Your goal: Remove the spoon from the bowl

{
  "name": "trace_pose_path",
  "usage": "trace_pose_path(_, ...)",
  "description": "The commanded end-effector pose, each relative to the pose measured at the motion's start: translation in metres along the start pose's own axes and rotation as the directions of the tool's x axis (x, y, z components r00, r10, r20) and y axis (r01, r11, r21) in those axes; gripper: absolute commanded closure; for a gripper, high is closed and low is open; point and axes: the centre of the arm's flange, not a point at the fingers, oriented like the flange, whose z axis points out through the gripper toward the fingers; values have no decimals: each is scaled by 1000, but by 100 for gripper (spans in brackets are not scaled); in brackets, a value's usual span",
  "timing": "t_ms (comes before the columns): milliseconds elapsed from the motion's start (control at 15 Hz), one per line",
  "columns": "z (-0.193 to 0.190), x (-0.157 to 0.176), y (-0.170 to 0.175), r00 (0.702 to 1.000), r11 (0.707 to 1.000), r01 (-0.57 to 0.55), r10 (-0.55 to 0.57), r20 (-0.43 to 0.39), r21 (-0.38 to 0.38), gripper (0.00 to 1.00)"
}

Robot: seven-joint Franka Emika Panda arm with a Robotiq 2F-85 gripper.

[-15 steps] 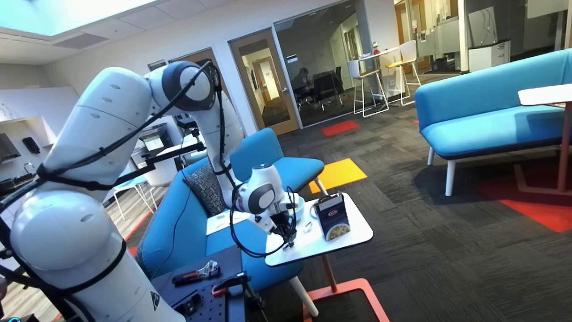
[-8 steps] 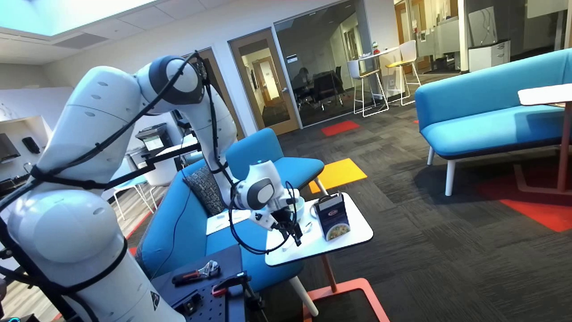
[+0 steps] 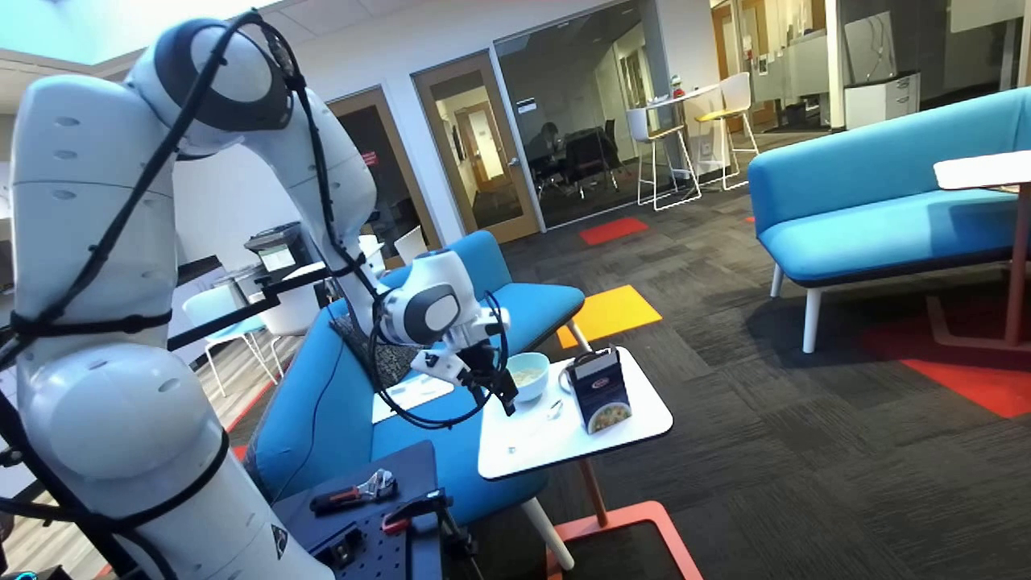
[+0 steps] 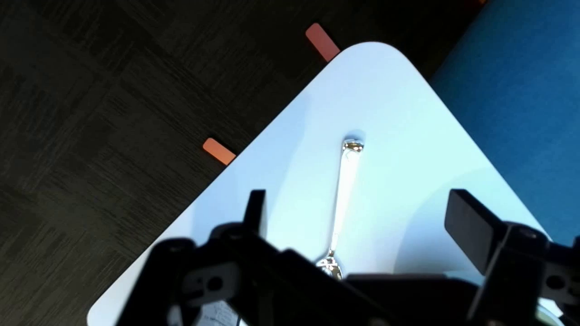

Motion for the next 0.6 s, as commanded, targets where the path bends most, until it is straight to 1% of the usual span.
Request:
trace_pose_path(0,-54,-13,8,999,999,29,-29,25,28,0)
trace_pose_path(267,-79,-10,8,998,997,57,-58,34,44,0)
trace_pose_path(333,-58,-3,2,999,999,33,-33,25,33,0)
trace_pose_path(533,-68,-1,3,999,998,42,-43,21,36,0)
